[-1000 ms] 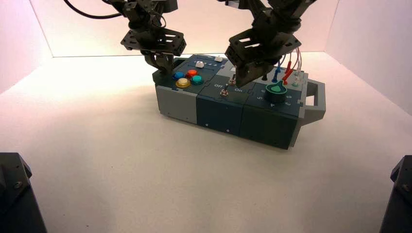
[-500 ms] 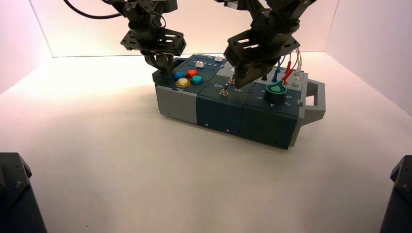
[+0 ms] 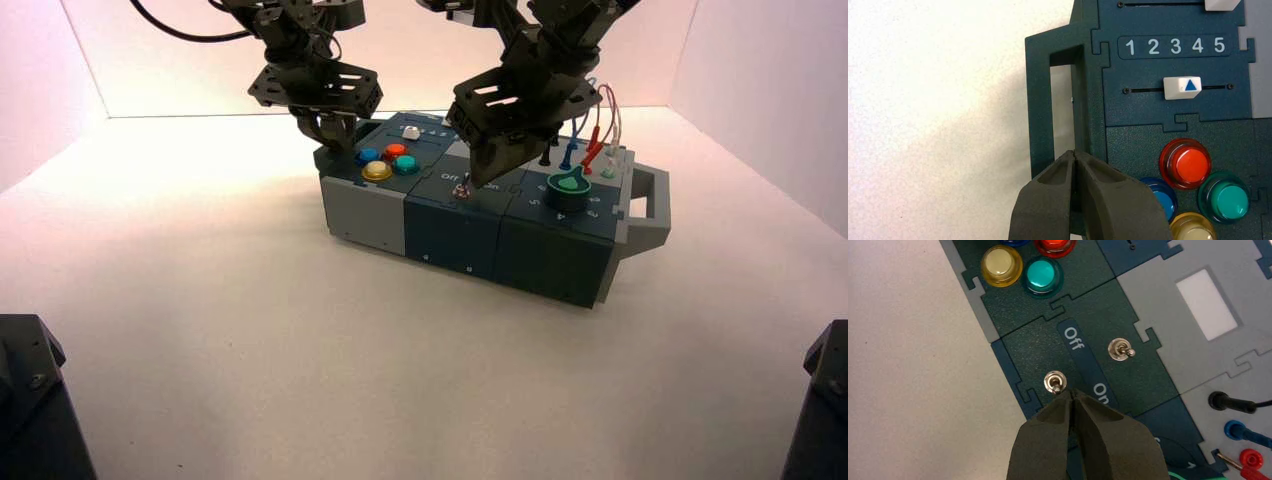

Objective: Flip the bottom switch off with the right gripper.

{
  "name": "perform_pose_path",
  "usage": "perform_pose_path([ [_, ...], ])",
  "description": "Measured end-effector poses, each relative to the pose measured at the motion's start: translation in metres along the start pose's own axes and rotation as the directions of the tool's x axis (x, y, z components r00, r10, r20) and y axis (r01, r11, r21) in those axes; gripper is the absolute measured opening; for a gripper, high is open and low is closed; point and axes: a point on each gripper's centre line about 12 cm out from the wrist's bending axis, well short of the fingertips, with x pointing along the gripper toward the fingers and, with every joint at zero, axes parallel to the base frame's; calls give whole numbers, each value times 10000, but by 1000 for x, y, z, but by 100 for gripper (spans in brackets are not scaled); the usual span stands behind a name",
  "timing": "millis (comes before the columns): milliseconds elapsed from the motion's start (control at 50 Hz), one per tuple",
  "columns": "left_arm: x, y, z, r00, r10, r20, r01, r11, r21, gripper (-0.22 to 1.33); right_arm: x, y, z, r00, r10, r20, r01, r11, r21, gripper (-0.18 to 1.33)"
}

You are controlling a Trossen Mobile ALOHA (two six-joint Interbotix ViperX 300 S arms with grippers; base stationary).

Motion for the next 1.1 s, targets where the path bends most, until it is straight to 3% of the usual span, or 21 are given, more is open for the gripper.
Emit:
perform_pose_path([
  [620,0,0,0,10000,-3,-15,3,10000,-31,-16,5,2,13,10000,42,30,-42,10000,27,-15],
  [1100,0,0,0,10000,-14,-44,14,10000,-45,-16,4,4,-5,9992,78,-386,-77,10000,30,-14],
])
